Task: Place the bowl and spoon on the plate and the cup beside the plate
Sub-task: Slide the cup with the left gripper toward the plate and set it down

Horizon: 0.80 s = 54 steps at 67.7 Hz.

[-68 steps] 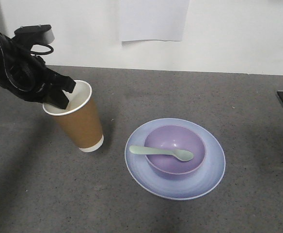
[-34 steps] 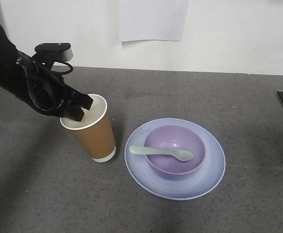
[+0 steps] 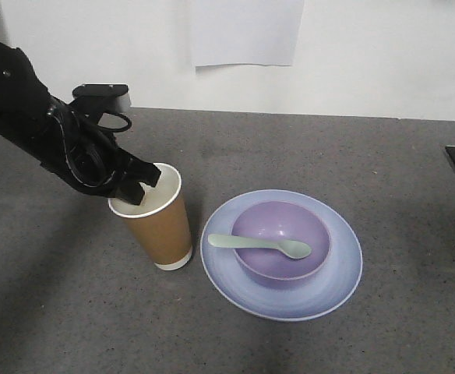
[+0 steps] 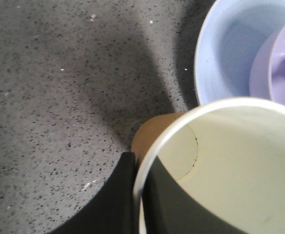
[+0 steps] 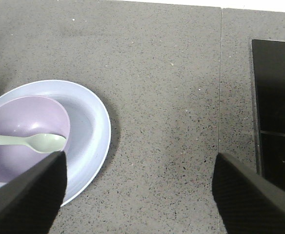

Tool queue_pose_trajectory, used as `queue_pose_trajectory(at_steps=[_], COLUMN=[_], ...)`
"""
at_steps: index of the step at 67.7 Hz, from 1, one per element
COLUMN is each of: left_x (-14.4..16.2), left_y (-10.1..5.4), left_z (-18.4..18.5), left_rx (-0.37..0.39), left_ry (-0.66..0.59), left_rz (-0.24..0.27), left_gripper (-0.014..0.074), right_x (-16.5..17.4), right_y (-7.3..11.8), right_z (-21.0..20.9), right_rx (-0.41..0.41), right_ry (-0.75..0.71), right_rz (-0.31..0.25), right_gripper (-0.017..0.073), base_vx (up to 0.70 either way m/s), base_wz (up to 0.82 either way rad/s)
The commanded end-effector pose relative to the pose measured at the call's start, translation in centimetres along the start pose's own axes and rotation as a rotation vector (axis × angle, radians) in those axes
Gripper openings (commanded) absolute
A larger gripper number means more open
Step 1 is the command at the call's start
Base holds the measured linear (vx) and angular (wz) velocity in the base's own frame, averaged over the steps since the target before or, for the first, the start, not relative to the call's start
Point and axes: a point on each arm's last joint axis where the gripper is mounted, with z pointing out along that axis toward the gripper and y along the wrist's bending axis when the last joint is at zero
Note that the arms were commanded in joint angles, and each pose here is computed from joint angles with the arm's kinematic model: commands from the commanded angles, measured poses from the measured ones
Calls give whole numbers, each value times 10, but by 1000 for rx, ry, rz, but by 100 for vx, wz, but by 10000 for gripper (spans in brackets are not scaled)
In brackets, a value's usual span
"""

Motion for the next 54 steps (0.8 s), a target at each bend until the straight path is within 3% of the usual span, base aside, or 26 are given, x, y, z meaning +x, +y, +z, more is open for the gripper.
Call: queue_pose_trajectory(at_steps=[1,29,54], left_x=[-6,-6,-7], left_y=[-9,-8,-9], left_z=[-17,-14,-15], left_rx=[24,24,24], left_ry=[-86,-75,-84], left_rz=[2,-6,-5], left_gripper=[-7,47,355], right_x=[-12,-12,-12], right_y=[0,0,0], right_z=[-7,-7,-7], right_rx=[6,6,6], right_ry=[-95,-95,-95], right_rz=[-9,-9,-9], right_gripper=[582,582,582], base_vx=[0,0,0], base_wz=[0,0,0])
